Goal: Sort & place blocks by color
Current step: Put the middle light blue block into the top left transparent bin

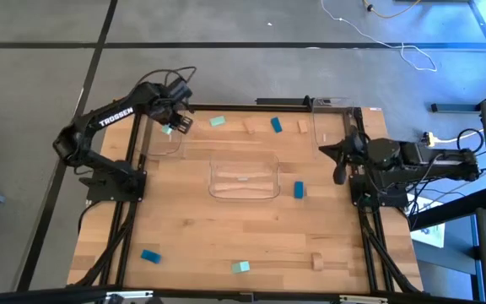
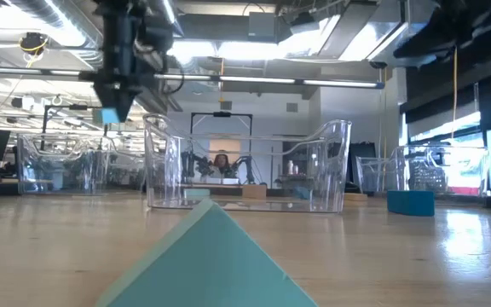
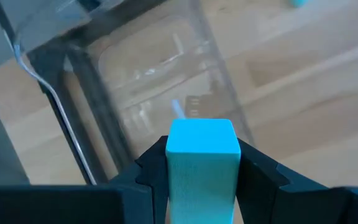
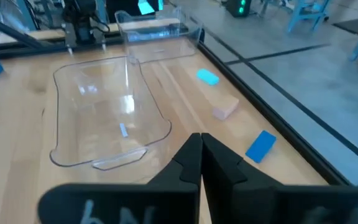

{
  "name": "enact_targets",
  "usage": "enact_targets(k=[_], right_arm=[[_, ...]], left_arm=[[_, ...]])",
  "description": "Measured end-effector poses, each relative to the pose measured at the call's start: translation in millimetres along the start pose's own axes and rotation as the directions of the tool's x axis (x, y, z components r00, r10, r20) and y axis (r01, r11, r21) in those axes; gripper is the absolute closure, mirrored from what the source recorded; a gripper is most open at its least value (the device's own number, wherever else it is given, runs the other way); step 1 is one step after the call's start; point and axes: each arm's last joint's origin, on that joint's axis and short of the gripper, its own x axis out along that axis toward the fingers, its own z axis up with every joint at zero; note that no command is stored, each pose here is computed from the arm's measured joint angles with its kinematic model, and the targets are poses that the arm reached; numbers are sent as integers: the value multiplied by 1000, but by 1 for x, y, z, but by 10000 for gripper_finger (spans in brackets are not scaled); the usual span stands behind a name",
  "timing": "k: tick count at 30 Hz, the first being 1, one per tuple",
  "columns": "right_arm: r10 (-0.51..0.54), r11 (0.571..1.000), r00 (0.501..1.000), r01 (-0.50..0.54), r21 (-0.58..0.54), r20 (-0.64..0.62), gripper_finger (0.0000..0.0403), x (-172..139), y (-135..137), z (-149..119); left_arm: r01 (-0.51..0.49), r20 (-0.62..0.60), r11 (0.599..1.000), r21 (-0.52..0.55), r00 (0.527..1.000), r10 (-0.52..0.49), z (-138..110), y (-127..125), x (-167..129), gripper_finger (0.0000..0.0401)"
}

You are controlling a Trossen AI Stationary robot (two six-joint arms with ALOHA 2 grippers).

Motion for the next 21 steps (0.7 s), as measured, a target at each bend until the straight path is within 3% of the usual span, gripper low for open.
enact_targets(k=[5, 16, 21], right_arm=[[-11, 1000, 998, 9, -24, -64, 393, 5, 5, 20], [-52, 998, 989, 45, -53, -141, 393, 24, 15, 29], [-57, 997, 985, 49, -53, -164, 393, 30, 17, 28]], left_arm=[[99, -1, 991, -86, 995, -99, 0, 12, 35, 273], [74, -72, 988, -136, 994, -84, -23, 29, 80, 273], [65, -95, 991, -119, 993, -76, -30, 32, 89, 250]])
